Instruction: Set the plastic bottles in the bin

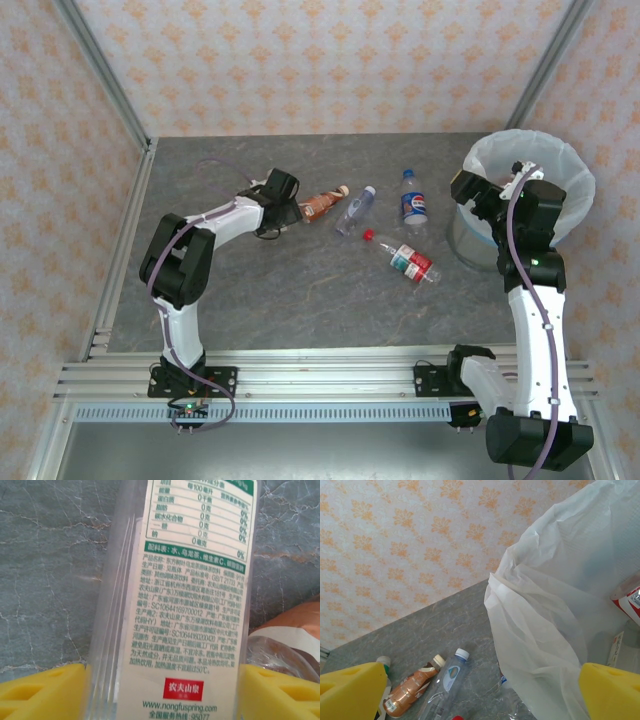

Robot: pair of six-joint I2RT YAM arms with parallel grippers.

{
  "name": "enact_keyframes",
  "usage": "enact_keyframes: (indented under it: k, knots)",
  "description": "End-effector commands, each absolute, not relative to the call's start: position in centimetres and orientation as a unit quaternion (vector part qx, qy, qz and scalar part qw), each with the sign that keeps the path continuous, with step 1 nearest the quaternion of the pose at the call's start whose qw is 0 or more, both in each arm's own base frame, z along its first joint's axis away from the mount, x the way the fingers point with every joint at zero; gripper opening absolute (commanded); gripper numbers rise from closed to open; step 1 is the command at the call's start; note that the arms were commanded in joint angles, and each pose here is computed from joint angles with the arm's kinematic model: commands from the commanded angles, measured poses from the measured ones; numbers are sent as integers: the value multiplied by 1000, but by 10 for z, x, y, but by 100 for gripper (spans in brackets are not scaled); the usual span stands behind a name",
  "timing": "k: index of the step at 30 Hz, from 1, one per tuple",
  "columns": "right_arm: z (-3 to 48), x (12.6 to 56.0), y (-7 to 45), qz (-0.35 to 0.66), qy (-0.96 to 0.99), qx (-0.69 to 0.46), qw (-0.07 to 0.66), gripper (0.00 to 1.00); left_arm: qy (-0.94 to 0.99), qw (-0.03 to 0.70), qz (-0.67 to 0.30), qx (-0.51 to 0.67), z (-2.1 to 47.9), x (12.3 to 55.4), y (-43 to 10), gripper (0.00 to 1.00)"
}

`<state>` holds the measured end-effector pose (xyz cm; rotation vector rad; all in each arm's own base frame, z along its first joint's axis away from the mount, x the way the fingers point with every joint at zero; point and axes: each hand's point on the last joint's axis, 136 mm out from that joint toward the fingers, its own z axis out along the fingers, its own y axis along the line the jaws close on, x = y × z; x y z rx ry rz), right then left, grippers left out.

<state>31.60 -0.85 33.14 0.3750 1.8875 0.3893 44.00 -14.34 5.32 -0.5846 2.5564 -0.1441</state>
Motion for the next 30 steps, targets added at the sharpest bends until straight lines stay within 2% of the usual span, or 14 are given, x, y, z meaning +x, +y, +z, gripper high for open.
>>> enact_keyframes:
  k: [1, 8, 18, 30]
  knots:
    - [324, 313, -5, 170, 804, 161, 547, 99, 946, 255, -47, -196, 44, 449, -144, 74]
    - [324, 307, -1, 181, 804, 158, 544, 99, 950, 261, -41, -165, 43, 457, -146, 60]
    - [342, 296, 47, 276, 782, 64, 555, 99, 941, 299, -50, -149, 65, 441, -138, 40]
    - [339, 294, 107, 253, 794, -64, 549, 99, 920, 364, -63, -129, 101, 414, -125, 12]
